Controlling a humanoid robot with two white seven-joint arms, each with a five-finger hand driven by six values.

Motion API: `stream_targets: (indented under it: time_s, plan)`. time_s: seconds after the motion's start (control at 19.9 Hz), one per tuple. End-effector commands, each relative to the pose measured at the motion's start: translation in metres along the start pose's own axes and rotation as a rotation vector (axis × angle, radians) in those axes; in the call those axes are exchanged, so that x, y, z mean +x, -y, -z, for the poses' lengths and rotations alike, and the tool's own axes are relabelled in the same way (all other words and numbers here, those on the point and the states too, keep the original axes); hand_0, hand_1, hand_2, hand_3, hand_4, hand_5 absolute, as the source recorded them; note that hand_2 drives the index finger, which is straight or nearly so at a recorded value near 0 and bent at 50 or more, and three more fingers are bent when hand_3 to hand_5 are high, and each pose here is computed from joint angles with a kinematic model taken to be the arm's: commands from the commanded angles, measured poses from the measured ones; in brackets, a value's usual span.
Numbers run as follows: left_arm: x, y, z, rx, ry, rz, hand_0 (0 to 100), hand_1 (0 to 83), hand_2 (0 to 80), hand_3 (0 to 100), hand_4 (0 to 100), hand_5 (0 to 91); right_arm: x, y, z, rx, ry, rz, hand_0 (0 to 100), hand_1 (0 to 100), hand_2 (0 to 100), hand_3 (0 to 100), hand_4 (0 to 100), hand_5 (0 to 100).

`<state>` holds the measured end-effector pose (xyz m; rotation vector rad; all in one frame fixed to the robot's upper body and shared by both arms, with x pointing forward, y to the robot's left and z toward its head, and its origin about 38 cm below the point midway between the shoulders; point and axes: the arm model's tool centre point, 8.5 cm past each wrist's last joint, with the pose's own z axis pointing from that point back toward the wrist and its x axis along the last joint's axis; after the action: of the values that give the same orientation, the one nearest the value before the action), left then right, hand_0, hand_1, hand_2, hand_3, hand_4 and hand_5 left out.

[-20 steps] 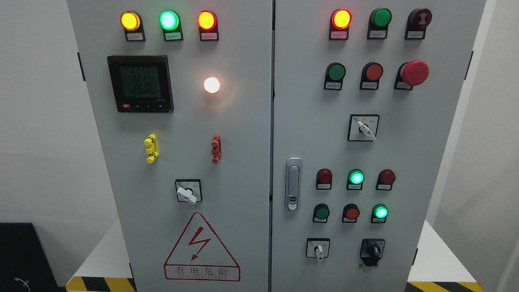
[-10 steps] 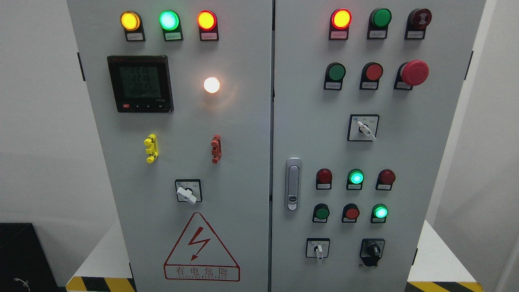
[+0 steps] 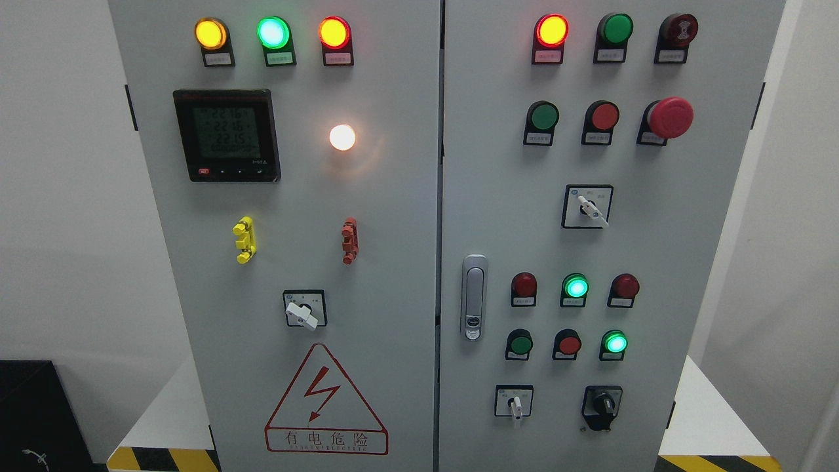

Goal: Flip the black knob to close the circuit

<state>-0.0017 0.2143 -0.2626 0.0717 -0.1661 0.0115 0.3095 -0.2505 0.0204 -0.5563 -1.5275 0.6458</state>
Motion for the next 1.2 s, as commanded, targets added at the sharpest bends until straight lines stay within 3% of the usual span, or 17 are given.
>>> stream_targets:
  time_s: [0.0,0.4,1.15]
  plan:
    - [-0.007,0.001,-0.002,-0.008,-0.019,0.042,0,0.0,0.0,0,0,0.0,0.027,0.051,0.007,-0.123,0.022,-0.210,0,0,77,94,74,73]
    - [-0.007,0.001,-0.002,-0.008,-0.019,0.041,0,0.0,0.0,0,0,0.0,0.027,0.068,0.016,-0.141,-0.092,-0.314,0,0,78,95,75,75]
    - [-0.007,0.001,-0.002,-0.008,-0.019,0.042,0,0.0,0.0,0,0,0.0,0.041,0.091,0.045,-0.183,-0.162,-0.396,0,0,77,95,75,75]
